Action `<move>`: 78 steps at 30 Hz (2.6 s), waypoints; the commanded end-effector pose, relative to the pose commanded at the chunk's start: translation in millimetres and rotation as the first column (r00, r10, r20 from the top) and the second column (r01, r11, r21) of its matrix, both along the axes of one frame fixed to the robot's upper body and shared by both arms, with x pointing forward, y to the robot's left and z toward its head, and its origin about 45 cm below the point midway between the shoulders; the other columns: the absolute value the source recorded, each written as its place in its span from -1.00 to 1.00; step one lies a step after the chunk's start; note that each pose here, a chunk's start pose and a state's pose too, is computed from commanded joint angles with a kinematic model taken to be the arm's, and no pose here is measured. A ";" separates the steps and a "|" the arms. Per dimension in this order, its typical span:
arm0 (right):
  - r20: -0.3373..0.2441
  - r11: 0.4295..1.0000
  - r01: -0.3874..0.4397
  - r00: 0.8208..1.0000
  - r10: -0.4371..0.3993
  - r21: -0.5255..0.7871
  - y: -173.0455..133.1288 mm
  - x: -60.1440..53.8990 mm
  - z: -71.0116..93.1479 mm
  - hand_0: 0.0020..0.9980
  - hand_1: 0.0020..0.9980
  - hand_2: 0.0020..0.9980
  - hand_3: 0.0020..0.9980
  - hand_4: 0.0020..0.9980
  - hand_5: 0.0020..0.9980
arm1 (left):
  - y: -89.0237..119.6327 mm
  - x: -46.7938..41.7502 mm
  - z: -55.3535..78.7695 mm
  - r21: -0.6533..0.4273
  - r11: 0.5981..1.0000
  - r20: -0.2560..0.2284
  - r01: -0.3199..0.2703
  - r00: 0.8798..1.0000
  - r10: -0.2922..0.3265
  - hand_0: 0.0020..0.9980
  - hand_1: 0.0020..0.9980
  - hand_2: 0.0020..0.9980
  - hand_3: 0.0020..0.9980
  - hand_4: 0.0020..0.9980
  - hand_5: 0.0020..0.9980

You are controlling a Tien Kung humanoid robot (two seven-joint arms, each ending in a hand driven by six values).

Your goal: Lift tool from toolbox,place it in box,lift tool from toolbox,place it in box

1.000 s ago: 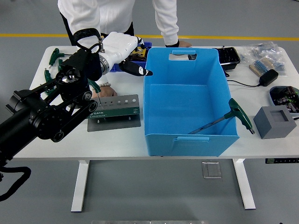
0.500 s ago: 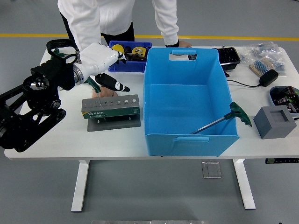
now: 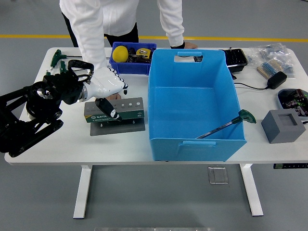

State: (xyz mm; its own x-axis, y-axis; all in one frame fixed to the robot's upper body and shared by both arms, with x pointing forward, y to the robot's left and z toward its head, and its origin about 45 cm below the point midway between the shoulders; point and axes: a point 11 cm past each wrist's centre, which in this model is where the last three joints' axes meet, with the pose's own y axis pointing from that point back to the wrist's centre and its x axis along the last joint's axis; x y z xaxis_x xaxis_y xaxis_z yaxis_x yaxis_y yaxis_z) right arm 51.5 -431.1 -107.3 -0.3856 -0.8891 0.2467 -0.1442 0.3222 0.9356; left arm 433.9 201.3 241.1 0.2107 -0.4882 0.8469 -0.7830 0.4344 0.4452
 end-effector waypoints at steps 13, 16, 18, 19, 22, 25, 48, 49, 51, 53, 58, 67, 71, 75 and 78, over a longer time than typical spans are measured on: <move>0.002 1.000 -0.003 1.000 0.003 -0.002 -1.2 0.9 0.6 0.35 0.36 0.58 0.63 1.00 0.97 | 19.2 9.7 -6.1 0.047 0.997 -0.023 -0.058 0.998 0.059 0.82 0.67 0.58 0.26 1.00 0.45; 0.002 1.000 -0.002 1.000 0.002 -0.002 -1.2 0.8 0.6 0.35 0.35 0.58 0.63 1.00 0.96 | 20.5 9.8 -7.1 0.056 0.997 -0.027 -0.061 0.998 0.062 0.81 0.54 0.40 0.12 1.00 0.46; 0.001 1.000 -0.004 1.000 0.004 -0.002 -1.4 0.9 0.6 0.35 0.35 0.58 0.63 1.00 0.96 | 22.6 10.5 -8.8 0.068 0.995 -0.035 -0.070 0.997 0.072 0.81 0.54 0.40 0.12 1.00 0.46; 0.001 1.000 -0.004 1.000 0.004 -0.002 -1.4 0.9 0.6 0.35 0.35 0.58 0.63 1.00 0.96 | 23.6 10.8 -9.5 0.073 0.995 -0.038 -0.073 0.996 0.076 0.81 0.54 0.40 0.12 1.00 0.46; 0.001 1.000 -0.004 1.000 0.004 -0.003 -1.5 1.0 0.7 0.35 0.35 0.57 0.63 1.00 0.96 | 26.1 11.3 -10.8 0.081 0.994 -0.041 -0.079 0.996 0.083 0.80 0.48 0.30 0.05 1.00 0.45; 0.001 1.000 -0.004 1.000 0.004 -0.003 -1.6 0.9 0.7 0.35 0.35 0.57 0.63 1.00 0.96 | 28.0 12.1 -11.9 0.089 0.992 -0.044 -0.085 0.995 0.089 0.80 0.48 0.30 0.05 1.00 0.45; -0.013 1.000 -0.008 1.000 0.008 -0.018 -3.7 2.2 1.6 0.32 0.34 0.57 0.61 1.00 0.96 | 26.1 11.5 -23.2 0.149 0.986 -0.055 -0.072 0.995 0.081 0.75 0.14 -0.06 -0.06 1.00 0.45; -0.013 1.000 -0.009 1.000 0.008 -0.018 -3.7 1.9 1.6 0.32 0.34 0.57 0.61 1.00 0.96 | 25.6 11.3 -23.7 0.150 0.986 -0.055 -0.068 0.995 0.077 0.75 0.14 -0.06 -0.06 1.00 0.45; -0.014 1.000 -0.009 1.000 0.009 -0.018 -3.6 1.1 1.4 0.32 0.34 0.57 0.61 1.00 0.96 | 25.1 11.0 -24.5 0.152 0.986 -0.056 -0.063 0.996 0.072 0.70 -0.12 -0.29 -0.22 1.00 0.45; -0.015 1.000 -0.008 1.000 0.007 -0.017 -3.3 0.5 1.2 0.32 0.34 0.57 0.61 1.00 0.96 | 25.5 11.2 -25.0 0.153 0.986 -0.056 -0.061 0.996 0.071 0.70 -0.12 -0.29 -0.22 1.00 0.45; -0.016 1.000 -0.008 1.000 0.007 -0.018 -3.2 -0.1 1.1 0.31 0.34 0.56 0.61 1.00 0.96 | 26.4 13.2 -23.1 0.144 0.988 -0.045 -0.058 0.997 0.065 0.58 -0.32 -0.43 -0.34 1.00 0.42; -0.018 1.000 -0.007 1.000 0.007 -0.017 -2.8 -1.8 0.7 0.31 0.34 0.56 0.61 1.00 0.96 | 25.8 16.1 -19.8 0.114 0.992 -0.015 -0.044 0.999 0.046 0.35 -0.45 -0.51 -0.45 1.00 0.34; -0.015 1.000 -0.007 1.000 0.006 -0.016 -2.9 -1.9 0.8 0.31 0.34 0.56 0.61 1.00 0.96 | 26.8 17.3 -18.9 0.103 0.994 -0.003 -0.040 0.999 0.041 0.16 -0.52 -0.56 -0.53 1.00 0.19; -0.012 1.000 -0.006 1.000 0.006 -0.016 -3.0 -0.7 1.0 0.31 0.34 0.56 0.61 1.00 0.96 | 29.2 19.5 -17.4 0.094 0.995 0.008 -0.041 0.999 0.041 -0.19 -0.63 -0.64 -0.60 0.95 0.04; -0.011 1.000 -0.006 1.000 0.006 -0.017 -3.1 0.0 1.1 0.31 0.34 0.56 0.61 1.00 0.96 | 30.1 21.5 -14.9 0.080 0.996 0.025 -0.038 0.999 0.036 -0.19 -0.63 -0.64 -0.60 0.95 0.04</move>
State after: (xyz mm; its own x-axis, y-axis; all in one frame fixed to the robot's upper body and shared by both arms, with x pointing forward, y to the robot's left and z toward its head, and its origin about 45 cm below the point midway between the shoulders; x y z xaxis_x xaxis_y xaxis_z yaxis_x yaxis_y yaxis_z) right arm 51.5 -434.2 -106.2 -0.3772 -0.8872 0.2657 -0.1361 0.3369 0.9316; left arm 455.4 231.5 226.2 0.2107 -0.5473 0.8100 -0.8083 0.3684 0.4592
